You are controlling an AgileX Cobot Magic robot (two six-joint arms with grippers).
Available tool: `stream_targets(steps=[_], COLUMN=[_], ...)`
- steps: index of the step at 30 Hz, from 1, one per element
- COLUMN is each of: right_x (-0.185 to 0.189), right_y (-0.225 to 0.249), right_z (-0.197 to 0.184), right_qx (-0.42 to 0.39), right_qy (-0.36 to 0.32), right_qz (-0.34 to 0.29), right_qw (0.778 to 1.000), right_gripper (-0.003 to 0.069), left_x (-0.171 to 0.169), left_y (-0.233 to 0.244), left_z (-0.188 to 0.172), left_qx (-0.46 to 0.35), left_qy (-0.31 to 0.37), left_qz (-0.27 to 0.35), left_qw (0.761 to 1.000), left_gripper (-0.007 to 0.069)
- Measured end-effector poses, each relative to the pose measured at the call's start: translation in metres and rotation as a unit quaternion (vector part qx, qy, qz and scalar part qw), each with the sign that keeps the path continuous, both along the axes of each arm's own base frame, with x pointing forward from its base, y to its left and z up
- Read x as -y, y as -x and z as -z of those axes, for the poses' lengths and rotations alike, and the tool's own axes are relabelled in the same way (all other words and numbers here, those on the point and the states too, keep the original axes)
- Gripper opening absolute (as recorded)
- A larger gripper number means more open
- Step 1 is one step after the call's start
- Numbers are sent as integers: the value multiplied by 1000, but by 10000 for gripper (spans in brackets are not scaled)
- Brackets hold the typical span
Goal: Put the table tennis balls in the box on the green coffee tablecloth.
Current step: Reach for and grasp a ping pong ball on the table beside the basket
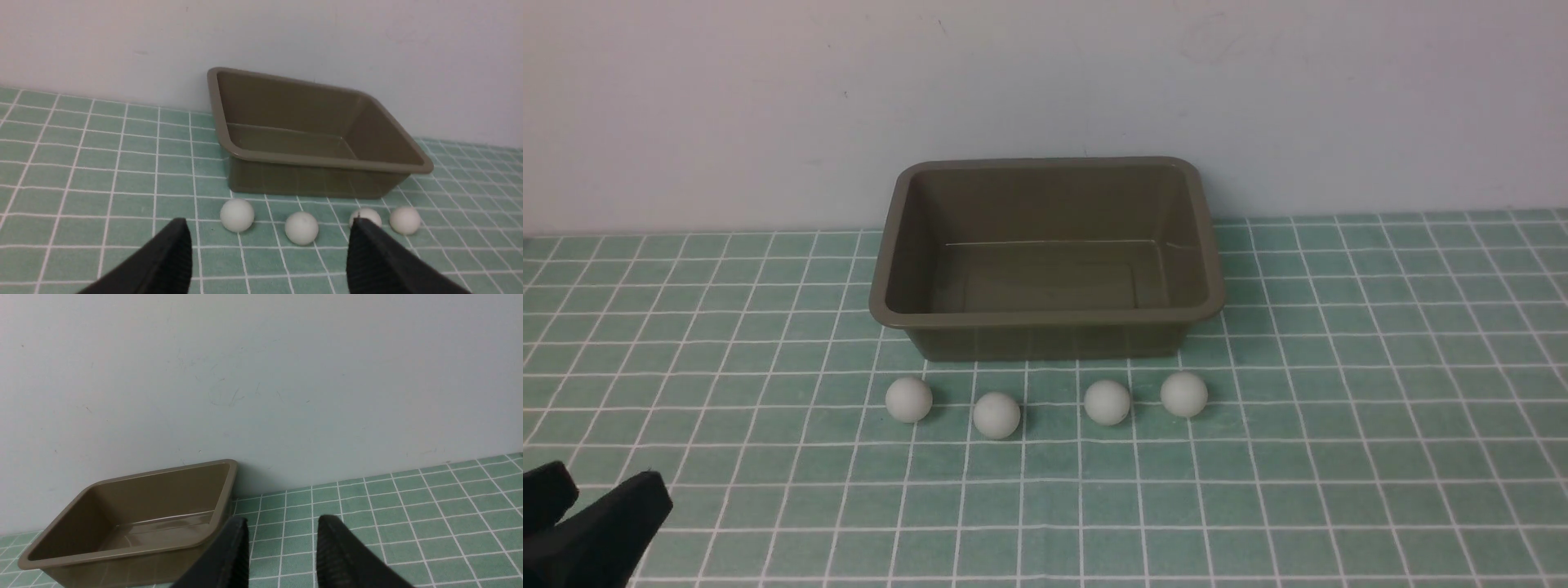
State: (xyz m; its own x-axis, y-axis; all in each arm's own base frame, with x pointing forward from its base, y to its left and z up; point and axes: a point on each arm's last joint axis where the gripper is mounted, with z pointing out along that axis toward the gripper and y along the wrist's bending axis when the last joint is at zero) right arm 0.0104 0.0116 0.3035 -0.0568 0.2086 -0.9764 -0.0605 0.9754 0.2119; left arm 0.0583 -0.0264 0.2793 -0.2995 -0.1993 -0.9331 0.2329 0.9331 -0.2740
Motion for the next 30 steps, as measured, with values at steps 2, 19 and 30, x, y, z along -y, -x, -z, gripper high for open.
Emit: stream_targets(steps=[2, 19, 30], right_x=[0, -1, -1], right_y=[0, 0, 0], right_z=[0, 4, 4], right_qx=[-2, -22, -23], right_qy=[0, 1, 2], right_qz=[0, -5, -5], right_qw=[1000, 1000, 1000], right_gripper=[221, 221, 221], left_x=[1, 8, 14], left_y=[-6, -115, -208], left_z=[-10, -24, -2], left_qx=[-9, -139, -227], left_qy=[-27, -199, -224], left_qz=[14, 127, 194], left_qw=[1000, 962, 928], left_gripper=[461, 498, 513])
